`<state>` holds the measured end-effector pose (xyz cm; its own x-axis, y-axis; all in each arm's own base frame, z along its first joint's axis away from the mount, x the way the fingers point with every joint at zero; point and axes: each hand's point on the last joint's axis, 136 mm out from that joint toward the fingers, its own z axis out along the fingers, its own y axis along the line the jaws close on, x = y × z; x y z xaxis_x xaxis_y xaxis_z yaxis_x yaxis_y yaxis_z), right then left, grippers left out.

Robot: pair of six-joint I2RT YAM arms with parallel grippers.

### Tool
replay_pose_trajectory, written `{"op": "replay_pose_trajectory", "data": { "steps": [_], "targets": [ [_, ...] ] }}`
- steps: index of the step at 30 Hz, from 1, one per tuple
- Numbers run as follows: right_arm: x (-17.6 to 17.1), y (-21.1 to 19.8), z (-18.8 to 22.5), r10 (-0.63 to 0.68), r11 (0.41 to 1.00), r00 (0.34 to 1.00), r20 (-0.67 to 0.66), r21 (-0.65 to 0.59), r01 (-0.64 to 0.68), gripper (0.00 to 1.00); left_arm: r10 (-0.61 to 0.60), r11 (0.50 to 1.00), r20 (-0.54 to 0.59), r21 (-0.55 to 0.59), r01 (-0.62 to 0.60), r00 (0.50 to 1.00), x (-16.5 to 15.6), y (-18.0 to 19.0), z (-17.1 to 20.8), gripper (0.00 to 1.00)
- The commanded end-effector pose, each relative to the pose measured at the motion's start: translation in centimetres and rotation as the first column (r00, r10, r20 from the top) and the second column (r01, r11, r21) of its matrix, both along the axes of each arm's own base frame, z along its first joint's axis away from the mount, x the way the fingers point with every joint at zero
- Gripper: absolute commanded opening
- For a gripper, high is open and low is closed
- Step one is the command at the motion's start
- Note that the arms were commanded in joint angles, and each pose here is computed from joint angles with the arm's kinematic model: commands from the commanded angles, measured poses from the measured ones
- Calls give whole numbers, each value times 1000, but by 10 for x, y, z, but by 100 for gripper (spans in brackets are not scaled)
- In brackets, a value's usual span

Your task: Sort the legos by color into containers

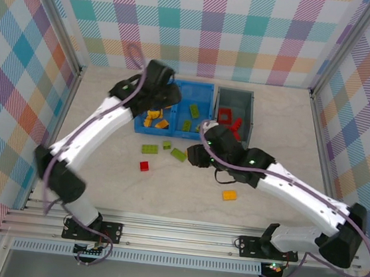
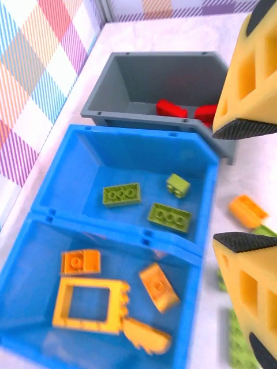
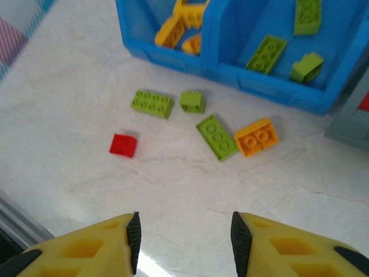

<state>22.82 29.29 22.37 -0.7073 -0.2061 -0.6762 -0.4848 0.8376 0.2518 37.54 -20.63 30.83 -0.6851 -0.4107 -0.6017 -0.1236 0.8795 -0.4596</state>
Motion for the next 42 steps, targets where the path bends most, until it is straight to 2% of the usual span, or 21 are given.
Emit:
{"op": "replay_pose_trajectory", "data": {
  "steps": [1, 7, 10, 12, 16, 20, 28, 30, 36, 42],
  "targets": [
    [-4, 27, -16, 65, 996, 998, -2, -68, -65, 48, 43, 999, -1, -18, -43, 999, -47, 29, -2, 48],
    [5, 70, -59, 122, 977, 991, -55, -170, -129, 54, 69, 996, -18, -57, -70, 997, -137, 88, -29, 48],
    [4, 96, -81, 142, 964, 983, -115, -207, -164, 59, 116, 990, -25, -79, -118, 993, -172, 117, -45, 48],
    [0, 117, -94, 143, 966, 974, -174, -189, -176, 63, 141, 986, -8, -90, -141, 990, -190, 133, -47, 47],
    [-3, 149, -119, 102, 968, 967, -233, -201, -150, 67, 165, 981, 57, -115, -157, 985, -217, 159, -43, 46],
    [4, 168, -138, 39, 968, 958, -284, -228, -107, 72, 169, 981, 61, -101, -163, 984, -238, 176, -48, 47],
    [20, 171, -173, -89, 931, 950, -299, -364, -27, 74, 161, 980, 56, -125, -153, 985, -253, 182, -48, 47],
    [21, 177, -179, -76, 932, 950, -302, -360, -40, 71, 157, 980, 60, -129, -148, 986, -253, 182, -46, 47],
    [26, 178, -197, -97, 919, 949, -299, -394, -30, 49, 145, 982, 64, -131, -136, 987, -254, 180, -44, 47],
    [28, 180, -183, -86, 928, 961, -262, -372, -19, 32, 125, 983, 65, -144, -115, 990, -252, 175, -43, 47]
  ]
}}
